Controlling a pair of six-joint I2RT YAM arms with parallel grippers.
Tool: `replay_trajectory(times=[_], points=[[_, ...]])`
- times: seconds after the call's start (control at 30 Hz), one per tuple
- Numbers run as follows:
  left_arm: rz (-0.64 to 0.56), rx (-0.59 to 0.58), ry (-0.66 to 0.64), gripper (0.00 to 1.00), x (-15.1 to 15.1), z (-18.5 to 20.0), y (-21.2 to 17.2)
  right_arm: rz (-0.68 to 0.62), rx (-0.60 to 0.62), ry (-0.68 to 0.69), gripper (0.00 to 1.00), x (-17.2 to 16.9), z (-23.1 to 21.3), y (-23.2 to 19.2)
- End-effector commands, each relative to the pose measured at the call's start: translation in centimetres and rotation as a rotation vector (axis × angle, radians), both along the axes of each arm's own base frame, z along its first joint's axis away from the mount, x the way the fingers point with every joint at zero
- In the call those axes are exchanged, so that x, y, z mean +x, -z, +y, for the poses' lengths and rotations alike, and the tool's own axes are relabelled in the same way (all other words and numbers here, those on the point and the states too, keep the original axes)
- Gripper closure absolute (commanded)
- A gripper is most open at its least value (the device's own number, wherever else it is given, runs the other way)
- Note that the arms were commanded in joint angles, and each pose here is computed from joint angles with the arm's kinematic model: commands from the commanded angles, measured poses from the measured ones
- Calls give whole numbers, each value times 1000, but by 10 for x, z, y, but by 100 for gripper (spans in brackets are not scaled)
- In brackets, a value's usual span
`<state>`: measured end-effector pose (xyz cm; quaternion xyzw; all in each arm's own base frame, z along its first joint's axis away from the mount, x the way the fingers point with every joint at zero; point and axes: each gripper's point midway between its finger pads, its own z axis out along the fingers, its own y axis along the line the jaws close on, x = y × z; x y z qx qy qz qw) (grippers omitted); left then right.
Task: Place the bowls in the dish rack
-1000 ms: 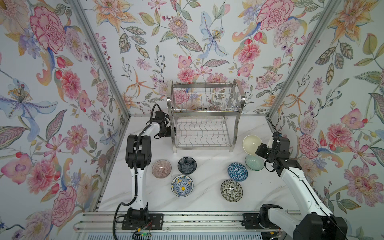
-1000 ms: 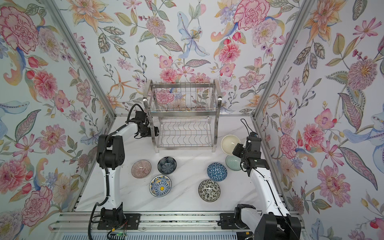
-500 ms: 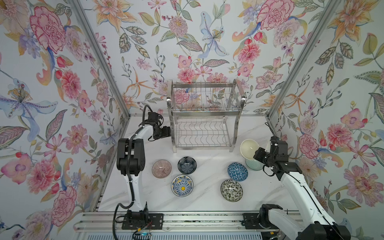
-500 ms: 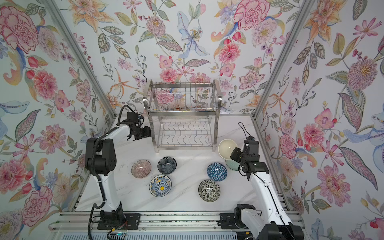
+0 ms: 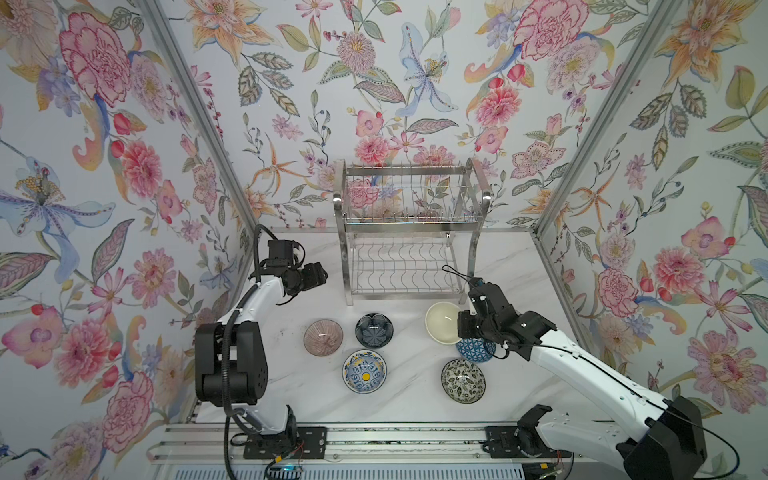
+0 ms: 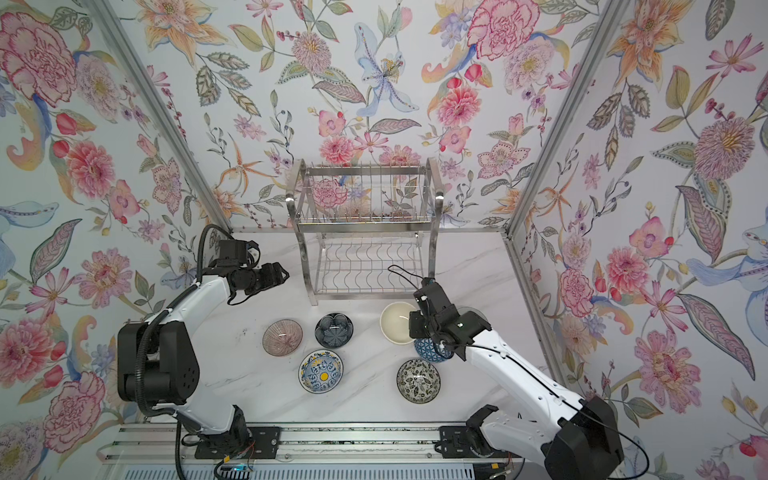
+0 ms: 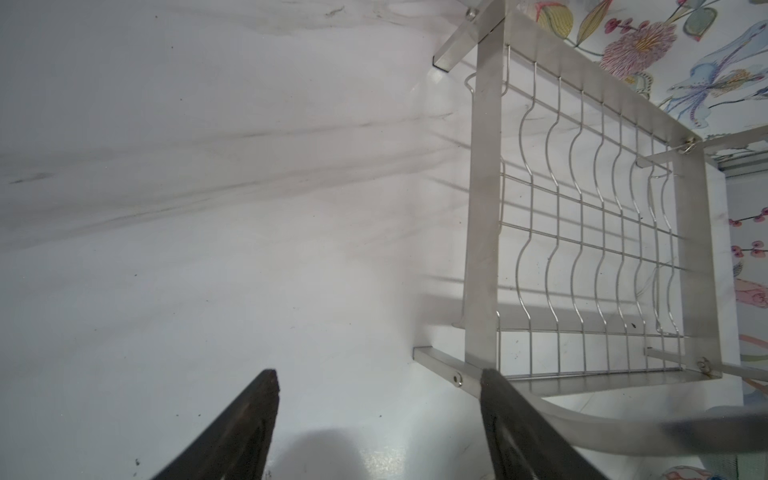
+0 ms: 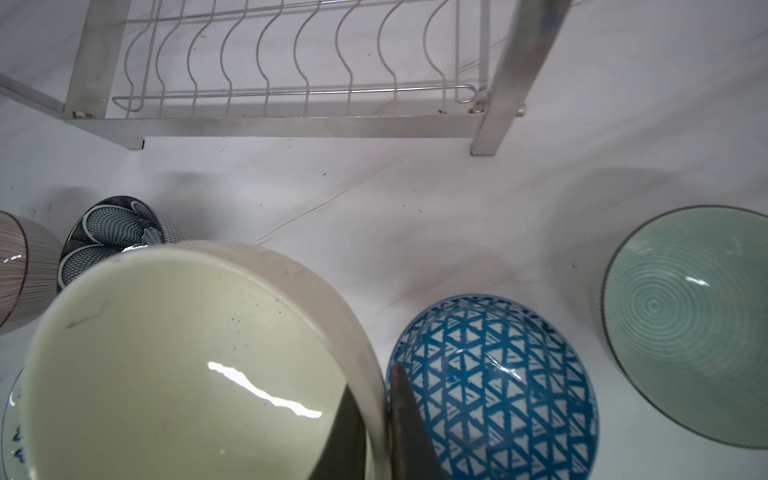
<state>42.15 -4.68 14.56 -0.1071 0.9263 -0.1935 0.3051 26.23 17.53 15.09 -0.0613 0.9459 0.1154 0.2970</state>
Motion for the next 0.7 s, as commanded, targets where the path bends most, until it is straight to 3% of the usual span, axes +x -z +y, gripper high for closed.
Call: replay_trajectory(times=[0.0, 0.2, 0.33, 0.53, 0.67], points=[[-133, -47, -59, 19, -10, -2, -49, -41, 9, -15, 99, 9, 26, -13], [-224, 18, -47, 17, -48, -3, -72, 2, 12, -62, 98, 13, 57, 0], [-272, 50, 53, 15, -66, -22, -76, 44, -5, -88, 98, 16, 69, 17], [-385, 75, 327, 14, -86, -77, -81, 82, -36, -121, 98, 20, 79, 42], [-396, 68, 396, 14, -91, -97, -87, 90, -54, -132, 97, 22, 80, 53]])
